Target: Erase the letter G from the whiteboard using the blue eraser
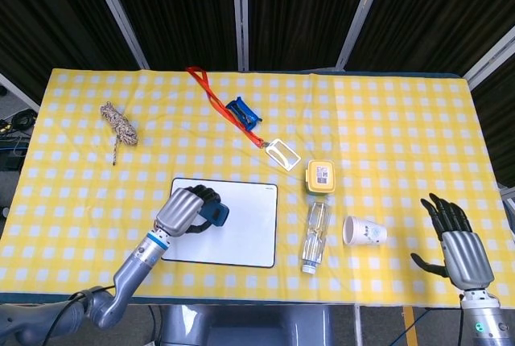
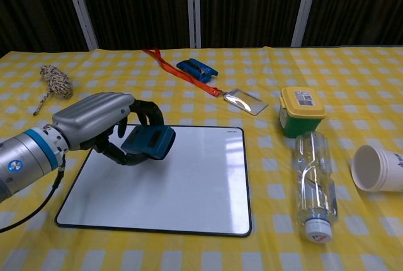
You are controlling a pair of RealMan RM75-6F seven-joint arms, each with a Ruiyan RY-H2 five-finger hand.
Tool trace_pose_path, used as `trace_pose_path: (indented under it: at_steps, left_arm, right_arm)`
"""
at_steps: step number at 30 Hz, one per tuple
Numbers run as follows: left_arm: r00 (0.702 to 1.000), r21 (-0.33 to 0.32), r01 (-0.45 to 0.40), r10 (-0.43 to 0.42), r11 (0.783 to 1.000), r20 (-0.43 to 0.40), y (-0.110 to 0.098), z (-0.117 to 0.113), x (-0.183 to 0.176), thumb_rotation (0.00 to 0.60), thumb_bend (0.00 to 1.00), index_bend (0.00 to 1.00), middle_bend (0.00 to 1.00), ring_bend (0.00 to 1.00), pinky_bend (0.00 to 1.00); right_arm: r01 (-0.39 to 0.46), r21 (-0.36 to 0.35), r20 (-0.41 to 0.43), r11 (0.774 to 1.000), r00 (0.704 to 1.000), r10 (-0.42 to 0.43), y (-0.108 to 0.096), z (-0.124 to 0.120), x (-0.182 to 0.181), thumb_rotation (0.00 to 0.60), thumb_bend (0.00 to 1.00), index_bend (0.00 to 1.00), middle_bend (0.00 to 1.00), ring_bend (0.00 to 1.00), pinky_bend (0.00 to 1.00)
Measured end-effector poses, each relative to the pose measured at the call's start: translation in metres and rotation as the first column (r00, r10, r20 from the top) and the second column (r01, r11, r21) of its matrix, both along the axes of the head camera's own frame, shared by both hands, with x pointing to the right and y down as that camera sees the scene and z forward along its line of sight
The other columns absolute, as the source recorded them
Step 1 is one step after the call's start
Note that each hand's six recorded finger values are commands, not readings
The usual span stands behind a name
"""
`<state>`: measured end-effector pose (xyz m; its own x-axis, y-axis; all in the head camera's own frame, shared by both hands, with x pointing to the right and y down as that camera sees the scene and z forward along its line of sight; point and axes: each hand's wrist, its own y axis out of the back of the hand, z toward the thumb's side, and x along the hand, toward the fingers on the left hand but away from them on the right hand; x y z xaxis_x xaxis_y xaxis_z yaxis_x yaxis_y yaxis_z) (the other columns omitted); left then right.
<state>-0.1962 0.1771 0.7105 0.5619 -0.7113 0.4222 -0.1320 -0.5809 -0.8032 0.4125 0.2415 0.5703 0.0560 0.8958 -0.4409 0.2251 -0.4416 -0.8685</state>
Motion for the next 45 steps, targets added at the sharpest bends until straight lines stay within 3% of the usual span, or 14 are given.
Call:
trace_pose_path:
  at_steps: [4, 12, 29, 45]
  left_arm:
    - [1.0, -0.025, -0.005, 0.005, 1.0, -0.015, 0.008, 0.004, 0.012, 0.6, 0.58, 0.79, 0.6, 0.55, 0.52]
    - [1.0, -0.008, -0.012, 0.012, 1.0, -0.011, 0.01, 0.009, 0.014, 0.6, 0.58, 0.79, 0.6, 0.55, 0.52]
    - [0.996, 0.006, 0.048, -0.048, 0.999, 0.074, -0.01, 0.021, -0.041, 0.6, 0.58, 0.79, 0.6, 0.55, 0.52]
    - [0.998, -0.019, -0.052, 0.052, 0.998, -0.028, 0.019, 0.009, 0.032, 0.6, 0.58, 0.79, 0.6, 0.55, 0.52]
  right_arm:
    - [0.008, -0.004, -0.002, 1.0, 1.0, -0.008, 0.001, 0.001, -0.002, 0.6, 0.07, 0.02, 0.0, 0.0, 0.0]
    - [0.011, -0.003, -0.003, 1.0, 1.0, -0.011, 0.002, 0.001, -0.002, 0.6, 0.07, 0.02, 0.0, 0.0, 0.0]
    - [0.021, -0.002, -0.004, 1.0, 1.0, -0.021, 0.004, 0.001, -0.006, 0.6, 0.07, 0.02, 0.0, 0.0, 0.0]
    - [0.013, 0.007, 0.001, 1.0, 1.0, -0.013, 0.002, -0.002, -0.003, 0.6, 0.07, 0.02, 0.0, 0.0, 0.0]
